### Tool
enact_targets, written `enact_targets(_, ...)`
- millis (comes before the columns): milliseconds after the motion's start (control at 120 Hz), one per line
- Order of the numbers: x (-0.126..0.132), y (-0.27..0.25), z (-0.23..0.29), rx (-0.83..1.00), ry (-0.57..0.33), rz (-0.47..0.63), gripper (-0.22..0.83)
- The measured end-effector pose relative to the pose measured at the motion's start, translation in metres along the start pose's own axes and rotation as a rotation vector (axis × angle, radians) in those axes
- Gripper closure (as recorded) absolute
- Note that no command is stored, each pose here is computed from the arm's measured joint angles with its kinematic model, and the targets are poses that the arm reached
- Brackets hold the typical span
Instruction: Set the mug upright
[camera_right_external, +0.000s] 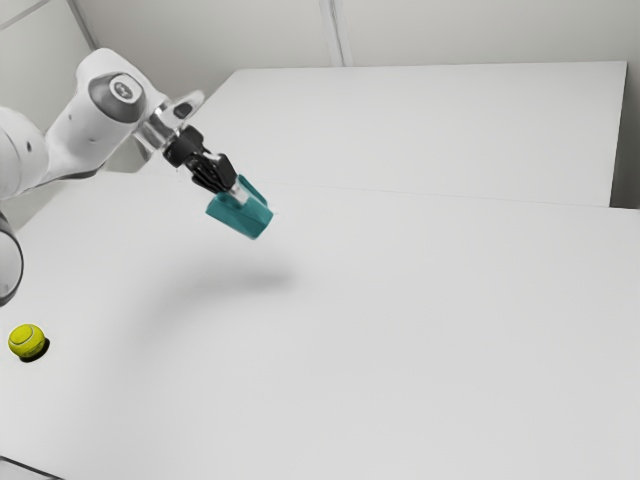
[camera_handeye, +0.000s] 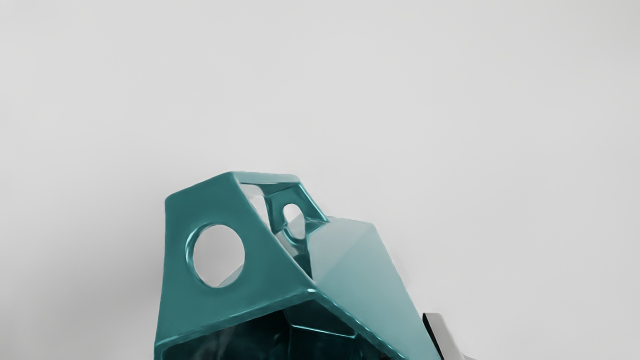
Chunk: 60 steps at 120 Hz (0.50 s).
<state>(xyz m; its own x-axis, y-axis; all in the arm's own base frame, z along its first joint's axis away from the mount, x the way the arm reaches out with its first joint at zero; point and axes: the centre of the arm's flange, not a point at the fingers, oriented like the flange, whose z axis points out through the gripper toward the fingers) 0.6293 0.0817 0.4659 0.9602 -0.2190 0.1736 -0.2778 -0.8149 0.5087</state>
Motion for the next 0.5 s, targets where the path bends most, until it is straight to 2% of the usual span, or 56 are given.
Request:
enact_targets(92,0.012,0.018,0.009,0.220,-0.123,0.084,0.78)
enact_targets(183,0.020,0.017,0.020,0.392,-0.185,0.118,0.78)
enact_targets(325,0.023,0.000,0.054,0.558,-0.209,0.120,0.79)
enact_targets(500,0.016,-0.025,0.098,0.620,-0.203,0.067,0.79)
